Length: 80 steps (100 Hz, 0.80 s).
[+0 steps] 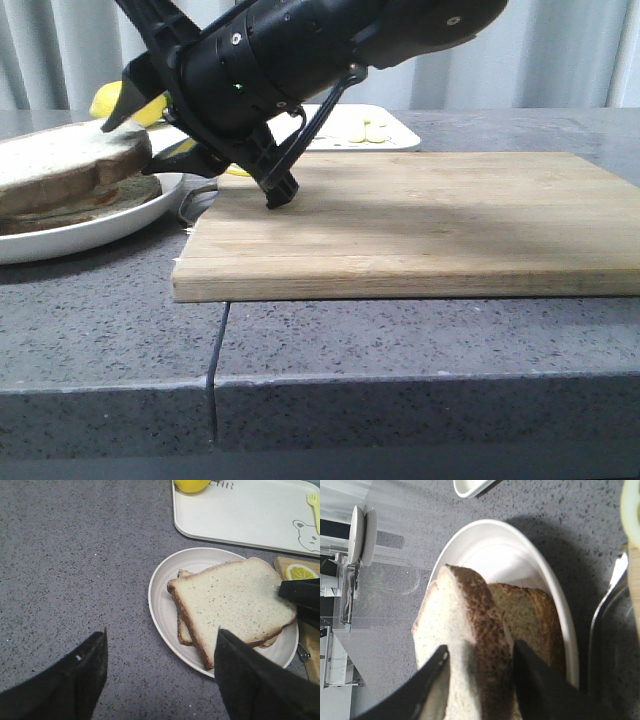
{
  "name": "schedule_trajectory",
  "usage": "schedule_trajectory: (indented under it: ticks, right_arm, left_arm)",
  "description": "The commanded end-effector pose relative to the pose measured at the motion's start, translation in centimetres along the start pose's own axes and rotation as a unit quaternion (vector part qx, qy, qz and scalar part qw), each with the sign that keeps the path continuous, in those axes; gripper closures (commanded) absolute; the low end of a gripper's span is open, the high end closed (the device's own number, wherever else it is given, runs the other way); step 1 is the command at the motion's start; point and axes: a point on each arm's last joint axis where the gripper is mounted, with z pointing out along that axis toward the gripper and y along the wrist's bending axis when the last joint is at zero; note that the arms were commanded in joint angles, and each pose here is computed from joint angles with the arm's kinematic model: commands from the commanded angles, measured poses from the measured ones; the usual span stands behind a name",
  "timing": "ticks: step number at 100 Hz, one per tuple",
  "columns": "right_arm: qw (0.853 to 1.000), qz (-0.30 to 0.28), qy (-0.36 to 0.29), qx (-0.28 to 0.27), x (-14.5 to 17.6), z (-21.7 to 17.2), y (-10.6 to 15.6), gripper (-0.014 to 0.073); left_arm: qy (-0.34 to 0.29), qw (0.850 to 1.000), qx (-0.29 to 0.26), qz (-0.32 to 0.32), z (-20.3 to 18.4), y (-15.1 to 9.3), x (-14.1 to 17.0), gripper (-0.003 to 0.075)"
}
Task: Place bread and move sandwich to tray
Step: 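Lower the bread onto the egg toast and open the right gripper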
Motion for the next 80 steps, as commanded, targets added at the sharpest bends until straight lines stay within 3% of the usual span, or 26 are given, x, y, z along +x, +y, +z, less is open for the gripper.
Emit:
schedule_trajectory:
  ticks: [1,28,47,63,80]
  right_arm:
    - [0.998,0.021,-0.022,-0.046,-1.1,-1.8,2.7,0.0202]
    - [0.996,0.016,-0.064,-0.052,-2.7,-3.9,3.9,0.0203]
    - [0.993,-0.028,-0.103,-0.059,-4.7,-6.6,4.7,0.0203]
    - [0.982,-0.108,-0.142,-0.061,-6.5,-10.2,5.9,0.0203]
    - [0.951,-0.238,-0.190,-0.042,-7.8,-15.1,7.3,0.0203]
  left_arm:
    - [-0.044,0.999,0.013,-0.002,-0.5,-0.4,-1.4,0.0290]
    - [-0.044,0.999,0.013,-0.002,-0.5,-0.4,-1.4,0.0290]
    - [-0.044,0.999,0.013,-0.002,-0.5,-0.4,-1.4,0.0290]
    - [-0.044,0.999,0.013,-0.002,-0.5,-0.4,-1.4,0.0290]
    - [-0.044,0.999,0.013,-0.002,-0.5,-0.4,-1.4,0.0290]
